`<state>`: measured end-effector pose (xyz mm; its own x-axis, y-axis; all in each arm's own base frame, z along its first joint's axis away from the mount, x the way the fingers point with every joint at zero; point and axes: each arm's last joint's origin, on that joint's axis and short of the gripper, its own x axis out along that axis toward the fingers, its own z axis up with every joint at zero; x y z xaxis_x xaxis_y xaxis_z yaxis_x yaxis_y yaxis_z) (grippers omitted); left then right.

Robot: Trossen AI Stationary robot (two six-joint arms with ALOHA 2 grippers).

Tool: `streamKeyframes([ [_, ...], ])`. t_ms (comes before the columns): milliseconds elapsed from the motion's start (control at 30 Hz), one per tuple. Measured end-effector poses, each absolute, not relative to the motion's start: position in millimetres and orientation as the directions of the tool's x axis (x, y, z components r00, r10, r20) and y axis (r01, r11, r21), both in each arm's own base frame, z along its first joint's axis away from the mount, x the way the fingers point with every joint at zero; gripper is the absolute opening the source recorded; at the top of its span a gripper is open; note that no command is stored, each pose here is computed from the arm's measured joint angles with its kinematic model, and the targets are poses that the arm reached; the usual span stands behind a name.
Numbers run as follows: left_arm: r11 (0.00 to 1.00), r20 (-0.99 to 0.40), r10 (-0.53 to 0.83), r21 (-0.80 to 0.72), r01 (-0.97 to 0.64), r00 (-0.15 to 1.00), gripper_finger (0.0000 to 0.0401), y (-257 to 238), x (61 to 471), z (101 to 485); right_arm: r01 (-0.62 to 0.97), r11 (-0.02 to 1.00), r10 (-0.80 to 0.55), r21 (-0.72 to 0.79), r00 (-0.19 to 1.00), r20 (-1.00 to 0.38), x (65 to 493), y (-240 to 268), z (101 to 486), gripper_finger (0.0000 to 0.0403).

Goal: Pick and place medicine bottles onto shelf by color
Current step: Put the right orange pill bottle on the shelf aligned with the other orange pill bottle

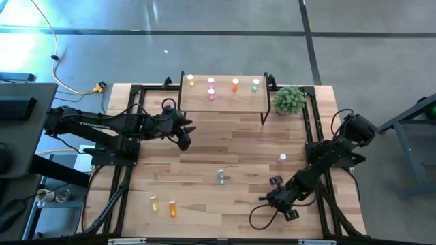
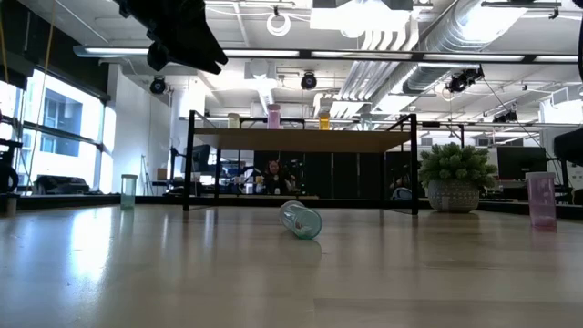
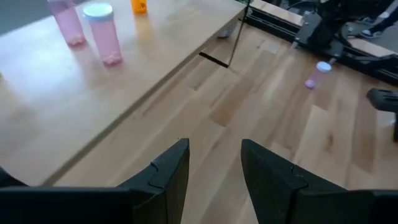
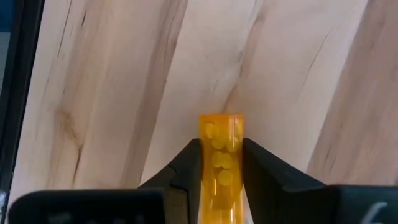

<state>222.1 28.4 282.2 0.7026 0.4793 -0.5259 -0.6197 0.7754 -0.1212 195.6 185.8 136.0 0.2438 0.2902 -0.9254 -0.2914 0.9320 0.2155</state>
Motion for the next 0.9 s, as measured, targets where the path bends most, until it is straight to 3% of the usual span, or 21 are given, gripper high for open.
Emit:
streamKeyframes([
  [267, 0.812, -0.548, 0.391, -0.174, -0.558, 0.740, 0.0136, 26, 223, 282, -0.256, 0.957, 0.228, 0.136, 0.378, -0.897, 218, 185, 155, 0.0082],
  [533, 0.831, -0.577, 0.187, -0.339, -0.442, 0.795, 0.0136, 20, 225, 281, -0.261, 0.965, 0.145, 0.001, 0.533, -0.833, 249, 179, 183, 0.0083],
  [900, 0.754, -0.582, 0.060, -0.506, -0.419, 0.811, 0.0136, 16, 225, 281, -0.401, 0.861, 0.067, -0.313, 0.700, -0.711, 288, 166, 235, 0.0083],
])
